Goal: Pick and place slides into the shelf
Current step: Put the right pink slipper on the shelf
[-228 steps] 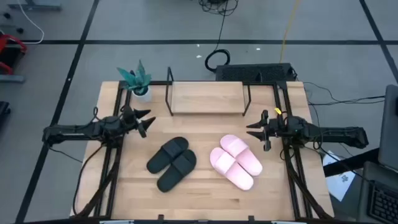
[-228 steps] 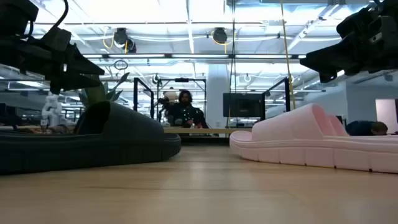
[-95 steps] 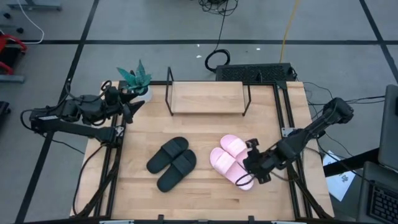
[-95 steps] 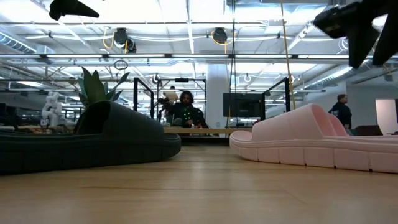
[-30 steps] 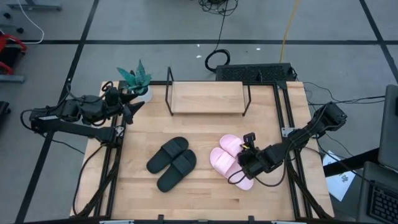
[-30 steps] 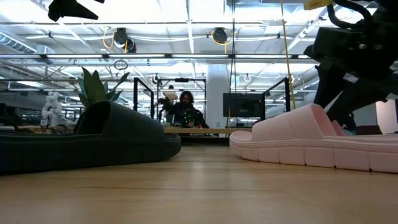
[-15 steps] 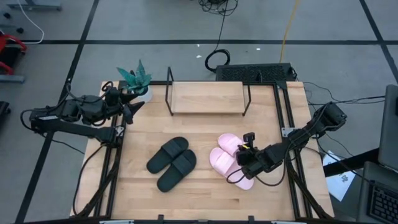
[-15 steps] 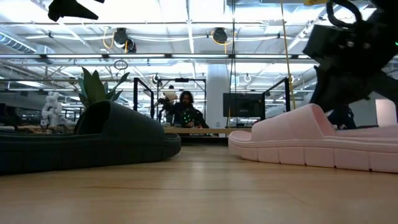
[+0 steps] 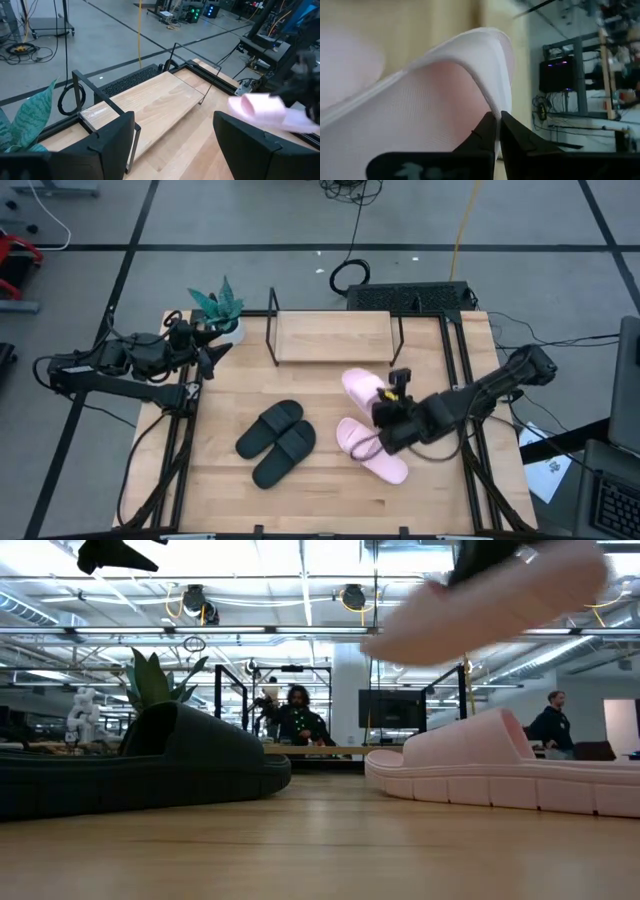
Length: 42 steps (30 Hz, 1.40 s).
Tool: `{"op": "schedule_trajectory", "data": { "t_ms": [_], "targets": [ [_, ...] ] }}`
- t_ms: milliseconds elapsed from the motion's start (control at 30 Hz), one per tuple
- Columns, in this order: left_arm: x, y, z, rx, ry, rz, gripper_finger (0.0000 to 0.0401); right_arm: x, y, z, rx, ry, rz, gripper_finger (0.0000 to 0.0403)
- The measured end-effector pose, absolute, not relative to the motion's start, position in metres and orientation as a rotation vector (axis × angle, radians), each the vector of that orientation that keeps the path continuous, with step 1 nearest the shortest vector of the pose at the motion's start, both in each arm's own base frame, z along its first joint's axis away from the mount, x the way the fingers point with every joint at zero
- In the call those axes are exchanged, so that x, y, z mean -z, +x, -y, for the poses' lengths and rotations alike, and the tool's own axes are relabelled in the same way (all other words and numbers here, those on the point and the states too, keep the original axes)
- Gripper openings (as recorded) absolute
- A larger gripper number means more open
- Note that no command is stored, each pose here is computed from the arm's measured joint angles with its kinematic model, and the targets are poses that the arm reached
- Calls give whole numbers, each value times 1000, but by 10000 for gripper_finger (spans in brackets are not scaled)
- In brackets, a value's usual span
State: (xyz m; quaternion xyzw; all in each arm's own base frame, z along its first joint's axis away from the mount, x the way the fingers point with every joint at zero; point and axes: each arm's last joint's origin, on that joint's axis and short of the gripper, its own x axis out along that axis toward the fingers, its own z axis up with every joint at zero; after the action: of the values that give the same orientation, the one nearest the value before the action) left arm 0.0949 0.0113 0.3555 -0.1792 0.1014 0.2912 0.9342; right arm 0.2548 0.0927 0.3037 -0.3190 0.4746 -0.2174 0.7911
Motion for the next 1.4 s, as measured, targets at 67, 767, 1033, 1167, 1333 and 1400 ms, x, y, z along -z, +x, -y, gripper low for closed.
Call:
{"op": "schedule_trajectory", "data": {
  "t_ms": [67, 767, 1033, 1167, 1333, 1400],
  "targets": [
    [-356, 95, -11, -595, -368, -204, 273, -324, 265, -80, 525, -604, -969, 1],
    [-356, 95, -11, -595, -366, -204, 273, -300, 333, 110, 762, -382, -1100, 0],
    [-356, 95, -11, -595, -366, -205, 273, -264, 334, 142, 799, -405, -1307, 0],
    [-356, 95, -11, -595, -364, -205, 273, -266, 324, 151, 831, -405, -1357, 0],
    [-356, 95, -12, -601, -345, -208, 273, -280, 312, 154, 850, -393, -1348, 0],
    [-356, 95, -12, -607, -343, -207, 273, -283, 309, 154, 849, -392, -1355, 0]
  ]
}}
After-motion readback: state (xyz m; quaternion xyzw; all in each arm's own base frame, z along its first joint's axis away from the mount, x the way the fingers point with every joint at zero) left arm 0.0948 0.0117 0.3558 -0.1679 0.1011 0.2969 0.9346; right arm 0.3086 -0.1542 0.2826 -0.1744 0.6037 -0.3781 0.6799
